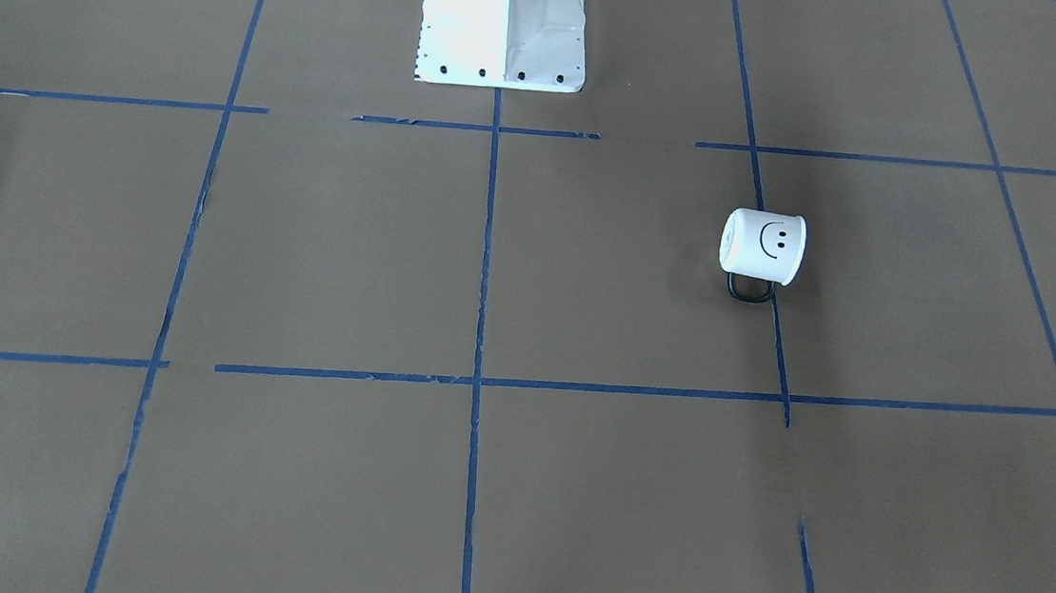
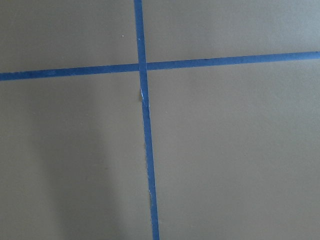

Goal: Flip mug

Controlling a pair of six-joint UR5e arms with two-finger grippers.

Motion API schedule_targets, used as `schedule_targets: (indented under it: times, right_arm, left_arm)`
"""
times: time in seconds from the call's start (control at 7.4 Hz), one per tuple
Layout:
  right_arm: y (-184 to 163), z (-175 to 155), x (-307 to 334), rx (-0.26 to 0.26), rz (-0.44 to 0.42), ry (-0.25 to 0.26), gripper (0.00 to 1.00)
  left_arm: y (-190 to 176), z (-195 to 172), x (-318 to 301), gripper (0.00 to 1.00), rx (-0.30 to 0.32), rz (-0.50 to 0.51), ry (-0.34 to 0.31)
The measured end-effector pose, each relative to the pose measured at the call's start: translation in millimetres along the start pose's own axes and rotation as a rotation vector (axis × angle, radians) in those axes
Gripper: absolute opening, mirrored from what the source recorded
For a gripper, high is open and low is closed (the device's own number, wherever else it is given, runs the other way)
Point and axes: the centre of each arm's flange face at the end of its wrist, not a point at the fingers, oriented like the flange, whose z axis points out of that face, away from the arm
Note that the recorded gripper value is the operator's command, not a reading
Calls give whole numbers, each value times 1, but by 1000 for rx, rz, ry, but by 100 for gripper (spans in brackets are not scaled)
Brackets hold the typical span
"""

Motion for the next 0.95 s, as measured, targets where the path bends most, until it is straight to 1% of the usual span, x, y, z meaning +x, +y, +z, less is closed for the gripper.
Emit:
schedule_targets:
  times: [0.27, 0.41, 0.54, 0.68, 0.81, 0.95]
  right_arm:
    - [0, 0, 0, 0, 0, 0, 100]
    - [0, 0, 0, 0, 0, 0, 100]
    - [0, 0, 0, 0, 0, 0, 100]
    - [0, 0, 0, 0, 0, 0, 100]
    - [0, 0, 0, 0, 0, 0, 100]
    - [0, 0, 0, 0, 0, 0, 100]
  left_arm:
    - [-6, 10, 17, 100, 11, 45, 5]
    - [-15, 18, 34, 100, 33, 54, 13]
    - [-23, 28, 56, 100, 73, 26, 26]
    - [-29, 44, 86, 100, 113, -36, 58]
    - [-27, 62, 119, 100, 148, -103, 109]
    - [-16, 81, 156, 100, 182, -166, 172]
